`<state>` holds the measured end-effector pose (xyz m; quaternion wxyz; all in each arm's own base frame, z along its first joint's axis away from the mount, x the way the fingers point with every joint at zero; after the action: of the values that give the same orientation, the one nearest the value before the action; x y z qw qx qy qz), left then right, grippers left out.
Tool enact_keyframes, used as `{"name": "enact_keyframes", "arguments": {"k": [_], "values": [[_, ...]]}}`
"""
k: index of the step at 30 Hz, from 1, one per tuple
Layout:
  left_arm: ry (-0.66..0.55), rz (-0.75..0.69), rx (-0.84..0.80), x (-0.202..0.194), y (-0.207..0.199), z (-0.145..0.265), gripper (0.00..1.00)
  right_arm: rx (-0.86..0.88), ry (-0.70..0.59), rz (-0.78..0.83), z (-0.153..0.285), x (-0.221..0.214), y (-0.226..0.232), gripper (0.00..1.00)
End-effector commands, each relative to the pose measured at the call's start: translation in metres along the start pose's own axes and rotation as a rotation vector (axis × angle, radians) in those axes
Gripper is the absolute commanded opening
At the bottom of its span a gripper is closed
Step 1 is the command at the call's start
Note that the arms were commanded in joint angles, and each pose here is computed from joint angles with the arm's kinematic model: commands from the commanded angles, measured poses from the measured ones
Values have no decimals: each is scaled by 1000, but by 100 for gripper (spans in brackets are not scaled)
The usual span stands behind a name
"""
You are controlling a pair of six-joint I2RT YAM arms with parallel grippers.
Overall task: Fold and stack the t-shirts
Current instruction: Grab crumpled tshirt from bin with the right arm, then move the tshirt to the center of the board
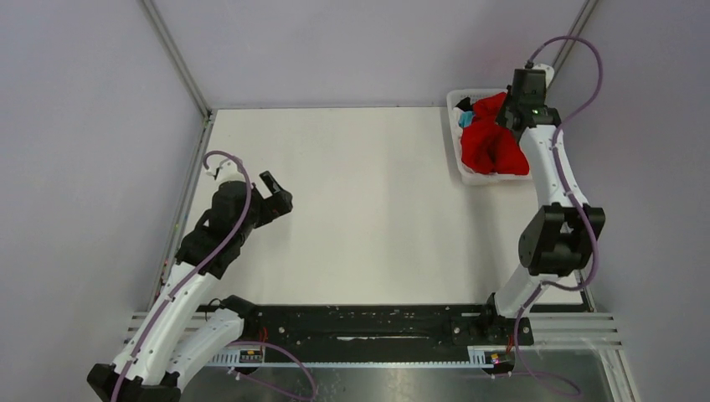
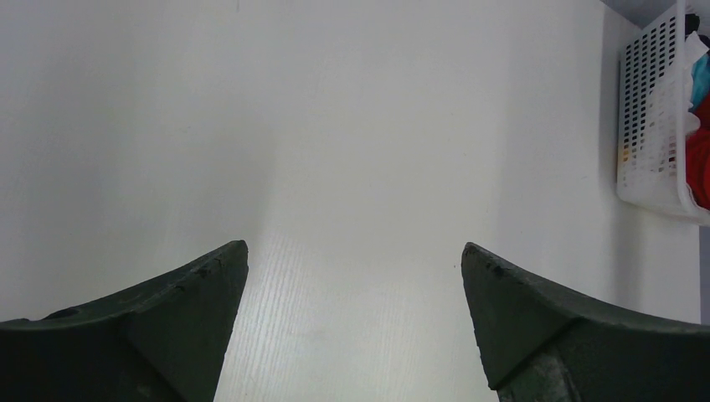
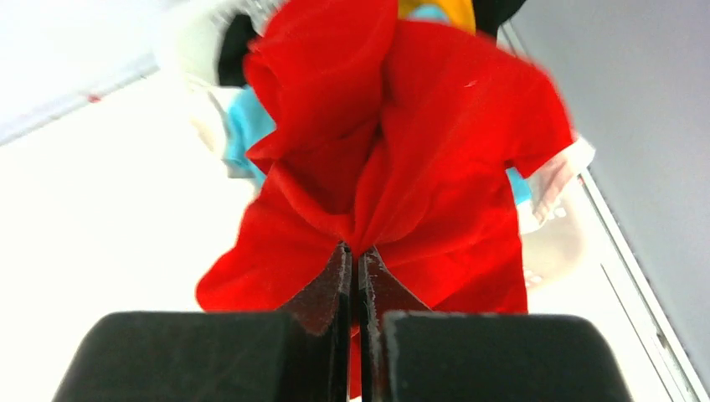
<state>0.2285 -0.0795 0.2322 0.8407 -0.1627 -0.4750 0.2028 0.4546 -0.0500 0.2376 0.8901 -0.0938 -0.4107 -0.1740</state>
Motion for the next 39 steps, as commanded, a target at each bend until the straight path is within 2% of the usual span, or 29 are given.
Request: {"name": "enact_keyframes", "arguments": {"k": [1,4,9,12,16,18,22,25,29,33,35,37,38,39], "values": [[-60,22,-18,13,-4,9,99,175,-245,-65,75,57,7,0],[-68,27,-26,14,-4,11,99,316,-323,-85,117,72,17,0],[-76,35,-42,15,-6,15,99,648,-477,-143,222,102,39,0],[-80,44,-57,16,-7,18,99,868,-519,-160,284,109,52,0],[-91,63,-69,19,-9,24,99,1135,-559,-89,365,100,81,0],[-92,72,-58,20,-7,26,99,1208,-578,-23,397,91,93,0],[-91,94,13,20,3,29,99,1360,-553,20,430,76,108,0],[-85,103,52,18,9,31,99,1418,-521,14,429,65,120,0],[-79,122,60,18,11,35,99,1422,-388,46,401,28,140,0],[-59,134,71,10,15,33,99,1170,-228,9,305,-39,142,2],[-39,131,82,4,18,29,99,937,-125,7,235,-92,129,20],[-12,125,94,-2,18,24,99,657,-63,18,178,-131,102,47],[7,122,97,-6,18,20,99,539,-35,23,160,-146,87,65],[32,117,95,-10,16,15,99,452,-5,31,147,-161,75,76]]}}
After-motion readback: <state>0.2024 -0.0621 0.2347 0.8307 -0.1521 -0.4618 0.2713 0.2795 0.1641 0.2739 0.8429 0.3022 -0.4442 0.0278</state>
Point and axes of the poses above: each gripper's point midway between its finger pads, its own z axis back along the fingers, its own y axis along the line the jaws close on, x = y × z, the point moved 3 cm from there along z, back along the fingers, and after that the axes turned 3 degrees about z, right-handed, at the moved point
